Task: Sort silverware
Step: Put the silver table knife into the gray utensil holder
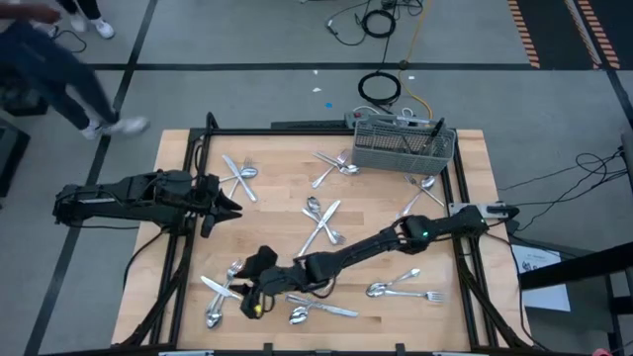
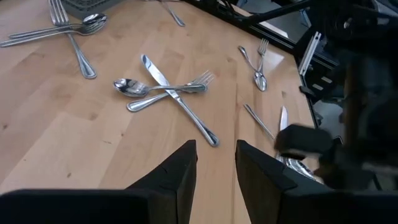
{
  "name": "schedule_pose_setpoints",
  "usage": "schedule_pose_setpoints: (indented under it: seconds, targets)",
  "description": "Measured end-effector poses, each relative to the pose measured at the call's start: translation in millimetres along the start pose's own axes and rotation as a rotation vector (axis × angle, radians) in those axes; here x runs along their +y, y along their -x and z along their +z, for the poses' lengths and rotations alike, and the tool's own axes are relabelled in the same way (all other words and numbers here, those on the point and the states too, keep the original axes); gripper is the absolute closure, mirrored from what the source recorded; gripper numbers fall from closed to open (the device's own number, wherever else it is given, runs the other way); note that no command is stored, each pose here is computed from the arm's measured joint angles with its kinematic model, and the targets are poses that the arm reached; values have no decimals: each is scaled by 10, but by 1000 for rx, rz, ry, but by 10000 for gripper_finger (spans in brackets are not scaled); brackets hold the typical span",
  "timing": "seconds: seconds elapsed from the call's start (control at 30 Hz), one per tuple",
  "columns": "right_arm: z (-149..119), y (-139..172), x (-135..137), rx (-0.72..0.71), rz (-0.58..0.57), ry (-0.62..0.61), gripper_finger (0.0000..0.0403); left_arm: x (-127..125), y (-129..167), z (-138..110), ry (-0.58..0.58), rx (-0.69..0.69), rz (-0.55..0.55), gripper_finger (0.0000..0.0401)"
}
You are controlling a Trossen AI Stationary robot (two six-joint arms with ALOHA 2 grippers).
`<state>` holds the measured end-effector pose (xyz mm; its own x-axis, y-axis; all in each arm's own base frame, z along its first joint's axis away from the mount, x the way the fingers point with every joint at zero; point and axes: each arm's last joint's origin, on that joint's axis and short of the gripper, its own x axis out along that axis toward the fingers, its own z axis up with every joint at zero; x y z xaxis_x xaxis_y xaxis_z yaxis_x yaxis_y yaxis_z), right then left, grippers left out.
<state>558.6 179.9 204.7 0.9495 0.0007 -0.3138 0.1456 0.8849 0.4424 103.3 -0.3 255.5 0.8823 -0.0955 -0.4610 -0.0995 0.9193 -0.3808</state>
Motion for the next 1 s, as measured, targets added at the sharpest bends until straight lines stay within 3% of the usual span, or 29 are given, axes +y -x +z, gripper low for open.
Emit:
schedule_pose_setpoints:
  seconds: [0.17,0.3,0.47,0.83,1.0]
  targets:
    - [100,-66,-185,-8,-44,-84,261,16,-1,-29,61,25,27,281]
    - [266,4,-295,36,-106,-105,261,84,-10,-108,212,73,181,281]
    - [598,213,-361,72,-170,-66,261,157,-38,-165,262,95,369,281]
    - [1359,862,-727,268,-325,294,261,298,-312,-162,401,102,701,281]
    - [1685,1040,-1049,372,-182,424,261,430,-485,-180,648,74,862,281]
